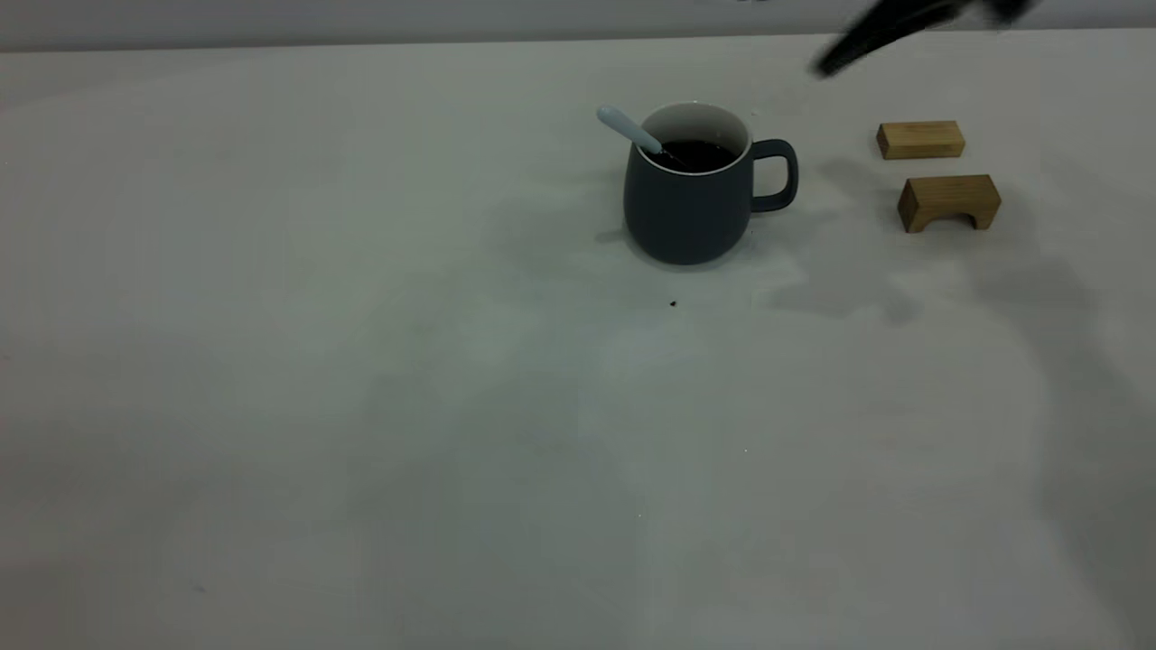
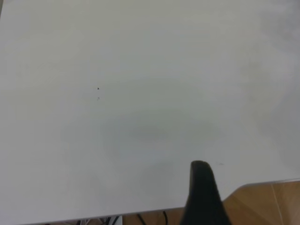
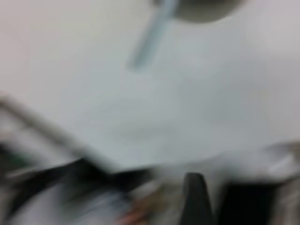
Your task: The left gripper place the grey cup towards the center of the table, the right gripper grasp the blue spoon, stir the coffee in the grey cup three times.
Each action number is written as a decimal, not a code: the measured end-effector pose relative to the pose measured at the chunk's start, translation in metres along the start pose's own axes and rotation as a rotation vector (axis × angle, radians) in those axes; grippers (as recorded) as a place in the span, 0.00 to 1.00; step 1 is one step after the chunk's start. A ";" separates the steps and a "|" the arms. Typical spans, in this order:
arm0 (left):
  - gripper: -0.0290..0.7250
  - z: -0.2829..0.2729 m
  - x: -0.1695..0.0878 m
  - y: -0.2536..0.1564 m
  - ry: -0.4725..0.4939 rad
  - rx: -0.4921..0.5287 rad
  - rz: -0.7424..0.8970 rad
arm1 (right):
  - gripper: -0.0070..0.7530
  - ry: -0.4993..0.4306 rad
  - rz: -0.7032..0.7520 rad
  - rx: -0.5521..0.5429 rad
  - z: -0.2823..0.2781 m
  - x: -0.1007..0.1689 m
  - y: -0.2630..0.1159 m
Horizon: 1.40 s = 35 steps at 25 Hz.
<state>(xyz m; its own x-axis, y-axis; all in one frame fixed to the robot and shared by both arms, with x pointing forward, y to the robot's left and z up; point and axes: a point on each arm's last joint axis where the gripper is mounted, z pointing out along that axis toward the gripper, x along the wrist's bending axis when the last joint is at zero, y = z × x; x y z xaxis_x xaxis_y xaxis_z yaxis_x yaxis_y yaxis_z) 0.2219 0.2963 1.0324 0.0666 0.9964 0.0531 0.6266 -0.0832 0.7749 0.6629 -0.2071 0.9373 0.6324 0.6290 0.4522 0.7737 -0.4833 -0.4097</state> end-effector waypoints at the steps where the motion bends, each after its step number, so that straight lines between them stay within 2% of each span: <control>1: 0.81 0.000 0.000 0.000 0.000 0.000 0.000 | 0.71 -0.071 -0.068 -0.057 -0.011 -0.001 -0.006; 4: 0.81 0.000 0.000 0.000 0.000 0.000 0.000 | 0.56 -0.241 -0.223 -0.217 -0.046 -0.002 -0.021; 7: 0.81 0.000 0.000 0.000 0.000 0.000 0.000 | 0.43 -0.344 -0.329 -0.366 -0.082 0.000 -0.039; 11: 0.81 0.000 0.000 0.000 0.000 0.000 0.000 | 0.27 -0.391 -0.444 -0.532 -0.132 0.006 -0.075; 15: 0.81 0.000 0.000 0.000 0.000 0.000 0.000 | 0.20 -0.467 -0.618 -0.690 -0.182 -0.003 -0.118; 17: 0.81 0.000 0.000 0.000 0.000 0.000 0.000 | 0.19 -0.501 -0.710 -0.713 -0.197 -0.013 -0.140; 21: 0.81 0.000 0.000 0.000 0.000 0.000 0.000 | 0.19 -0.544 -0.846 -0.661 -0.197 -0.037 -0.165; 29: 0.81 0.000 0.000 0.000 0.000 0.000 0.000 | 0.20 -0.597 -0.856 -0.487 -0.155 -0.097 -0.182; 32: 0.81 0.000 0.000 0.000 0.000 0.000 0.000 | 0.21 -0.580 -0.869 -0.513 -0.146 -0.120 -0.195; 35: 0.81 0.000 0.000 0.000 0.000 0.000 0.000 | 0.21 -0.538 -0.899 -0.603 -0.146 -0.146 -0.220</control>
<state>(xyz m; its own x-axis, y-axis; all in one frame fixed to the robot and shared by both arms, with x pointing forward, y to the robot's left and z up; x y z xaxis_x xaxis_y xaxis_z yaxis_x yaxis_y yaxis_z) 0.2219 0.2963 1.0324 0.0666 0.9964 0.0531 0.6266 -0.0832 0.7749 0.4064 -0.2817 1.0769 -0.1273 0.9900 -0.0611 0.9133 0.1410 0.3821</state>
